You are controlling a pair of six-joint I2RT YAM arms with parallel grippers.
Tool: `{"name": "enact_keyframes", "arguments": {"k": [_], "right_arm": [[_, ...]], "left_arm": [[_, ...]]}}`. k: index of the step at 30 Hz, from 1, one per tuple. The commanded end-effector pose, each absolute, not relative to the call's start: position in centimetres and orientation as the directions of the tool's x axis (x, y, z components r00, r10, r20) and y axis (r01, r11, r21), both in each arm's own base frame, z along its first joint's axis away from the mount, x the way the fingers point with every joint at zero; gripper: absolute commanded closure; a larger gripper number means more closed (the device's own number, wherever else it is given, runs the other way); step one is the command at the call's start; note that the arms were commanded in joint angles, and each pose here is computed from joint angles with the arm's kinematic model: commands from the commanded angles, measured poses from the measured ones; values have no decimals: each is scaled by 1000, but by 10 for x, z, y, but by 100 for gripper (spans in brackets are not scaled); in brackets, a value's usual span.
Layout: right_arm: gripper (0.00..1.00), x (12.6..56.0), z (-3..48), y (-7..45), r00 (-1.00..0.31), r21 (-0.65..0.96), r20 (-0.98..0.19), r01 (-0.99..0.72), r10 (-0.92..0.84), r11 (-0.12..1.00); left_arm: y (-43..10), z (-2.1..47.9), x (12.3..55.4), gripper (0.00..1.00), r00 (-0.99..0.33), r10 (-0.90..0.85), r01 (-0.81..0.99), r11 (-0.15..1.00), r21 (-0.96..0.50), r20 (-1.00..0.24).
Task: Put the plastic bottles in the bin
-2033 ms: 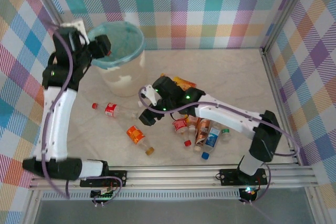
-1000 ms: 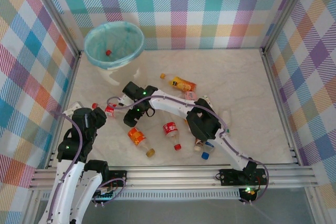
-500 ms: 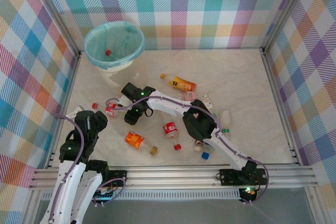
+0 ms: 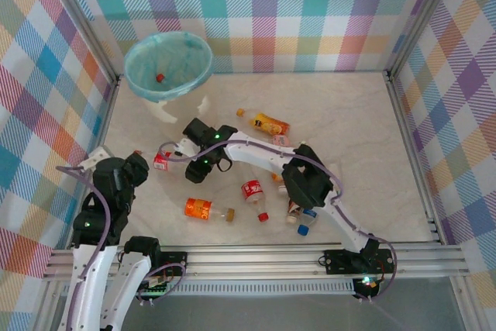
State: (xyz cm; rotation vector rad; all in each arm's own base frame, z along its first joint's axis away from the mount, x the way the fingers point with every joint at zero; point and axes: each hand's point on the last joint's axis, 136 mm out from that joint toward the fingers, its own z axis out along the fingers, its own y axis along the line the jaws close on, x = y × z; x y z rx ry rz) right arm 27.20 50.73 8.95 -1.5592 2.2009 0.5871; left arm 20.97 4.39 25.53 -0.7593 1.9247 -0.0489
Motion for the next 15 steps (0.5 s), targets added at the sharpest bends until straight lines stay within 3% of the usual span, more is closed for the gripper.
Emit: {"name": "enact_keyframes", "arguments": {"k": [1,8,10,15], "right_arm": [[49,255,151,516,-272,157,-646,-962,-713,224],[49,229,182,494,-220,161,-706,-975,-674,151],[49,221,196,490,-215,172,-726,-976,-653,130],[49,212,227,480,-212,171,-784,-977,-583,126]], "left_arm": [[51,290,205,33,-247,-462,-474,824,-310,-852],[43,359,209,33,-206,-405,-383,871,-308,-891],[37,372,213,21,-214,-410,-351,879,-322,-887],[10,385,229,17,-264,-478,-241,874,-423,-838]]}}
